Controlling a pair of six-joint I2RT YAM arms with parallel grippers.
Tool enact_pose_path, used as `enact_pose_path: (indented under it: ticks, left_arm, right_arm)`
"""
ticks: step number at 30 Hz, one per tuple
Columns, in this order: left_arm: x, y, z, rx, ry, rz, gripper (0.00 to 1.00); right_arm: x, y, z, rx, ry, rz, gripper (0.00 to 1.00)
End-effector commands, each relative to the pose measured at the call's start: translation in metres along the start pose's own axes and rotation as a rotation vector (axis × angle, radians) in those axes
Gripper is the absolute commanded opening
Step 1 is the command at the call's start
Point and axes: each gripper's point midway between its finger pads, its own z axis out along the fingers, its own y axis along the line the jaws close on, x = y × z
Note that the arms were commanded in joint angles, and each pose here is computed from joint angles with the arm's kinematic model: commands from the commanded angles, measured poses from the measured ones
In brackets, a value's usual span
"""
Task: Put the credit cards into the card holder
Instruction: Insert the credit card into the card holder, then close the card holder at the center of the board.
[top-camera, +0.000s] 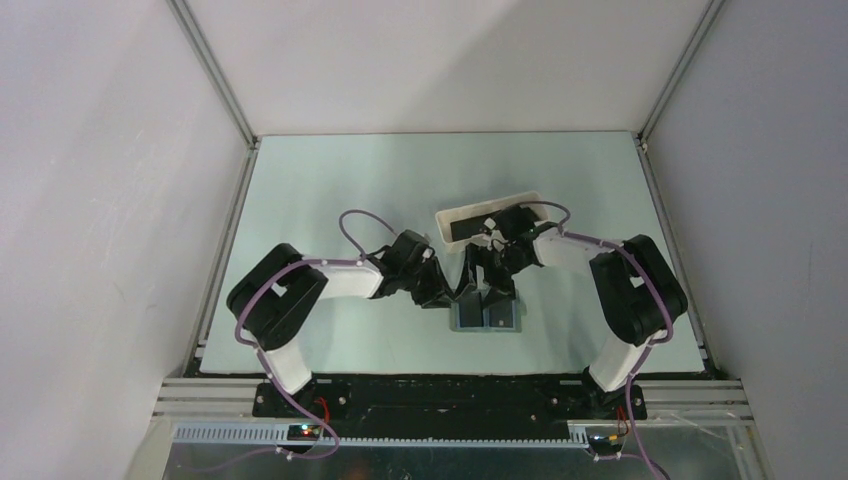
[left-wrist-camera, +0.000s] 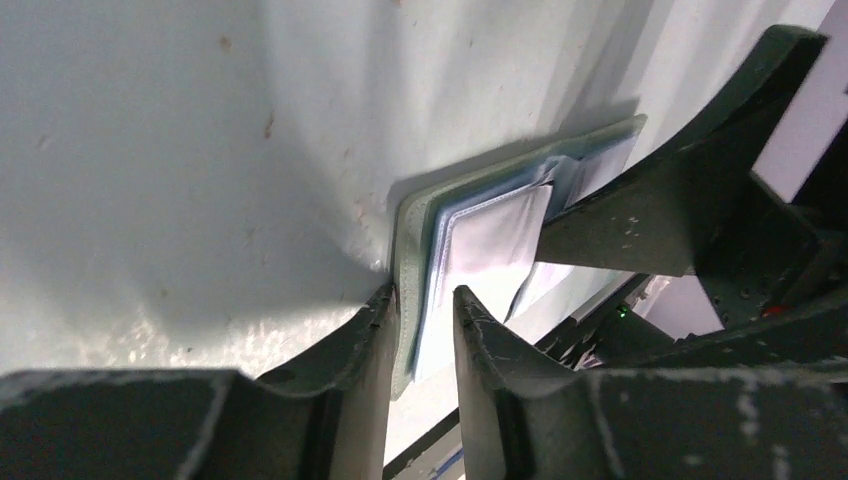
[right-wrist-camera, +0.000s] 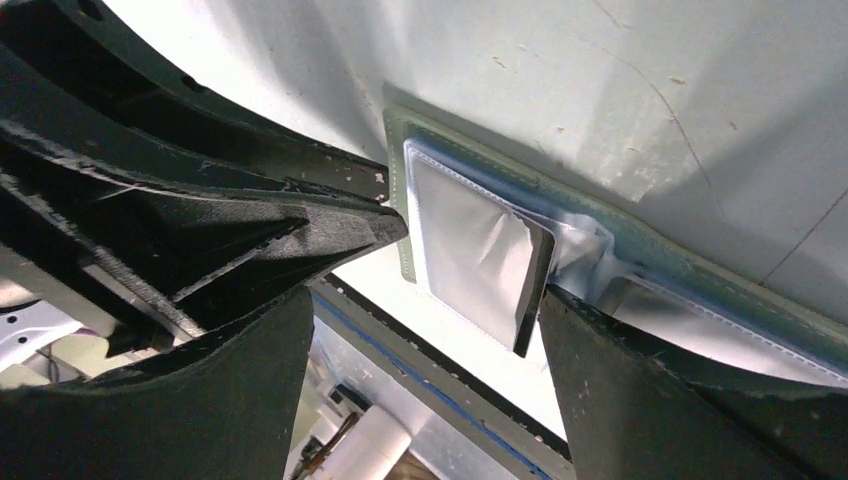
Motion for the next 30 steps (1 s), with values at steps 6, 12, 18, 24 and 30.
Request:
enact_pose_path:
  ticks: [6, 12, 18, 24, 30]
  left_arm:
    - [0.000, 0.010, -0.028, -0.076, -0.039, 0.023, 0.50]
    - [0.013, 0.011, -0.015, -0.015, 0.023, -0.020, 0.52]
    - [0.014, 0.013, -0.003, 0.010, 0.039, -0.056, 0.56]
    - [0.016, 0.005, 0.009, 0.090, 0.070, -0.087, 0.58]
    - [0.015, -0.026, -0.007, 0.217, 0.058, 0.002, 0.54]
  right_arm:
    - [-0.001, 0.003, -0.042, 0.124, -0.075, -0.149, 0.91]
    - [0.005, -0.013, -0.042, 0.129, -0.055, -0.115, 0.83]
    - [0.007, -0.024, -0.015, 0.098, -0.016, -0.123, 0.61]
    - [0.008, -0.048, 0.015, 0.168, 0.029, -0.090, 0.30]
    - [0.012, -0.062, 0.023, 0.198, 0.045, -0.081, 0.15]
